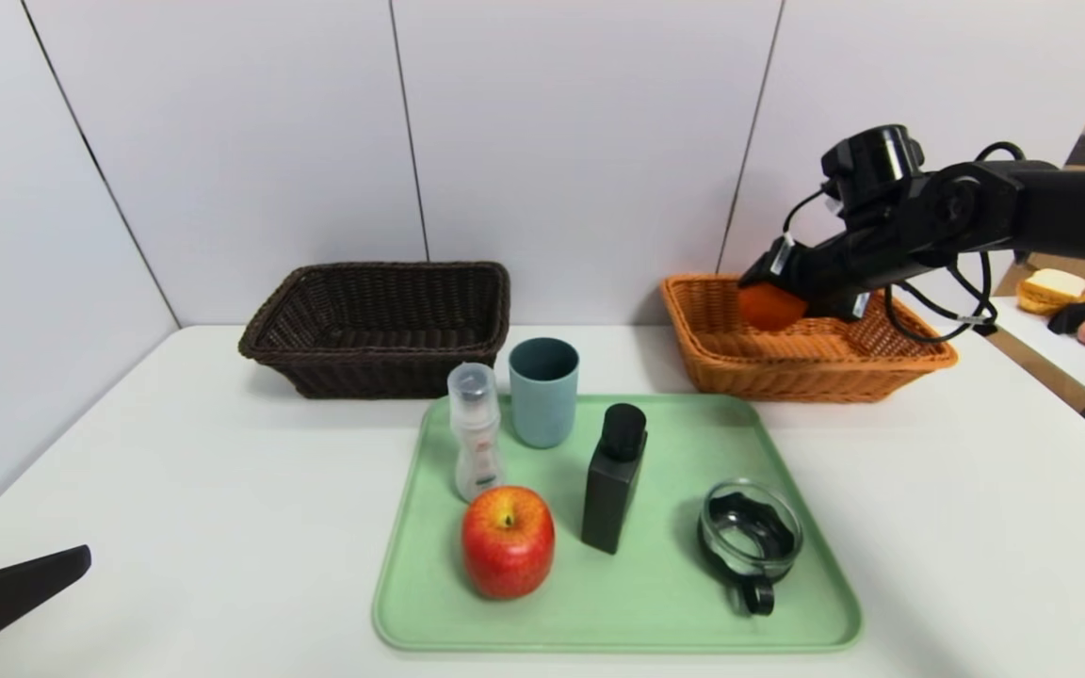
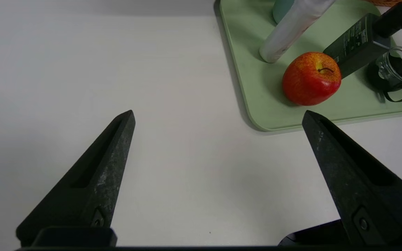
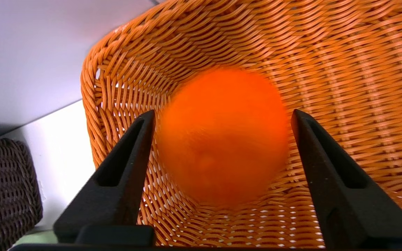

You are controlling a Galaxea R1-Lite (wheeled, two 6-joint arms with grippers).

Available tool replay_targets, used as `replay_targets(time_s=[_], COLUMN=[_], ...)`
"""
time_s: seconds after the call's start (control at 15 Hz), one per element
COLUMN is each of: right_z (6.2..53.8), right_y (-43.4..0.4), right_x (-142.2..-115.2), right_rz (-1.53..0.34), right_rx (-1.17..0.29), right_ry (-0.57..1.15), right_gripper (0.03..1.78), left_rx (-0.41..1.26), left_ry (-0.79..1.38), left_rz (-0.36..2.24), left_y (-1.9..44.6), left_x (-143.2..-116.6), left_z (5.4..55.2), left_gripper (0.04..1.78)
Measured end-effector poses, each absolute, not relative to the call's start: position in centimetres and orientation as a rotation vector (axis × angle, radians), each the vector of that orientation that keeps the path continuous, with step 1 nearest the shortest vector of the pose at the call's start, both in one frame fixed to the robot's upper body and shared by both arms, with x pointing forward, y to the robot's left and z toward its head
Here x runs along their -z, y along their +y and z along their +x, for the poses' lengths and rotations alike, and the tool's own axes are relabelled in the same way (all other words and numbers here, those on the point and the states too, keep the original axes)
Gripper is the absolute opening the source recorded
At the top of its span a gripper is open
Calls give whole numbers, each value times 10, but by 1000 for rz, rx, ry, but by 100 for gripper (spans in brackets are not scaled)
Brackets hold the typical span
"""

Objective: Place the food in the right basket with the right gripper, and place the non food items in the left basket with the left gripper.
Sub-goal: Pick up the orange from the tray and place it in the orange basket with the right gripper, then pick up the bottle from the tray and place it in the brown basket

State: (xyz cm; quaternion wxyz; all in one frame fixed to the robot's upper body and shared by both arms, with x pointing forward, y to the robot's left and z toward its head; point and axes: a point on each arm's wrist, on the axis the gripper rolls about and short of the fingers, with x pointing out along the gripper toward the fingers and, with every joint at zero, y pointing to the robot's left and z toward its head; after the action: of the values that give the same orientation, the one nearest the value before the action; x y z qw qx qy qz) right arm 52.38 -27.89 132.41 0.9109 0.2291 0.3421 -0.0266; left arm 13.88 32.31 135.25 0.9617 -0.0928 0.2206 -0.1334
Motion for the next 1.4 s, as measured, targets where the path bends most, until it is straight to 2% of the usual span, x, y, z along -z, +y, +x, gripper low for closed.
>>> replay_targets(time_s=[0.27, 0.4, 0.6, 0.73, 1.07, 1.4], right_z=[530, 534, 538, 536, 511, 460], right_y=[-280, -278, -272, -271, -268, -249], right_x=[-1323, -1327, -1338, -1344, -1377, -1421], right_rz=[495, 528, 533, 533, 499, 477], right_rx=[53, 69, 179, 210, 199, 117], right_ry=[672, 603, 438, 401, 366, 380], right_gripper=[149, 154, 159, 162, 166, 168], left_rx=[274, 274, 275, 277, 318, 323], left_ry=[452, 453, 457, 459, 467, 450], left_rz=[-187, -186, -186, -186, -197, -202], left_y=[323, 323, 323, 323, 322, 322], left_x=[-1352, -1352, -1351, -1351, -1350, -1351], left_z=[139, 139, 139, 139, 139, 135], left_gripper=[169, 169, 169, 169, 169, 169])
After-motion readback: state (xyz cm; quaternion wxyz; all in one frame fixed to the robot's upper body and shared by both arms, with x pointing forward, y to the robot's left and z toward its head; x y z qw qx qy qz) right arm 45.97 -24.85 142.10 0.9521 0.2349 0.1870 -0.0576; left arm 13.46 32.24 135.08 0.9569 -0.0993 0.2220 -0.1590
